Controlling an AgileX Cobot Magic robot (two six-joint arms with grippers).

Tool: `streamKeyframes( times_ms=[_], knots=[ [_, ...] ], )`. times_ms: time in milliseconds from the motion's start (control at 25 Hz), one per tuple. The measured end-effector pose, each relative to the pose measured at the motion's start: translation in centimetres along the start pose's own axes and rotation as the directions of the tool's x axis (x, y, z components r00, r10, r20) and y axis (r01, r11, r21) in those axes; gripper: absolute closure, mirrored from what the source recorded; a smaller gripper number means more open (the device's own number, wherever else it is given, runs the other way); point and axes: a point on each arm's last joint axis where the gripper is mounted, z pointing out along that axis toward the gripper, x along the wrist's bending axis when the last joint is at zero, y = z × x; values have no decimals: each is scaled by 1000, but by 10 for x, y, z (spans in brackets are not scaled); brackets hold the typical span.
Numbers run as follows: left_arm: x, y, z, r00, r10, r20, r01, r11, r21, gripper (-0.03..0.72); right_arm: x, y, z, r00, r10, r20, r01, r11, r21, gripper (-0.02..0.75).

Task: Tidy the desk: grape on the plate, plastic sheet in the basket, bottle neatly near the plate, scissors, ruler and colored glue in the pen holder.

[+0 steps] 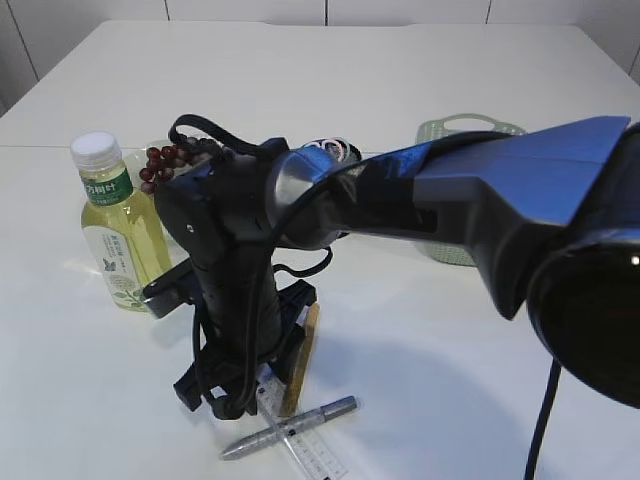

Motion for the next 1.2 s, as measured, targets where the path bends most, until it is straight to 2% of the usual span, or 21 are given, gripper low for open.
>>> streamKeyframes(
  times_ms=[560, 800, 1200],
  knots=[
    [0, 0, 0, 1000, 0, 0, 0, 1000, 0, 308, 0, -1, 1, 1000, 0, 0, 0, 1000, 10, 356],
    [0, 0, 0, 1000, 0, 0, 0, 1000, 0, 308, 0, -1, 1, 1000, 0, 0, 0, 1000, 15, 433],
    [0, 0, 0, 1000, 0, 0, 0, 1000, 0, 309, 0, 0, -1, 1000, 4, 0, -4, 1000, 10, 437]
  ],
)
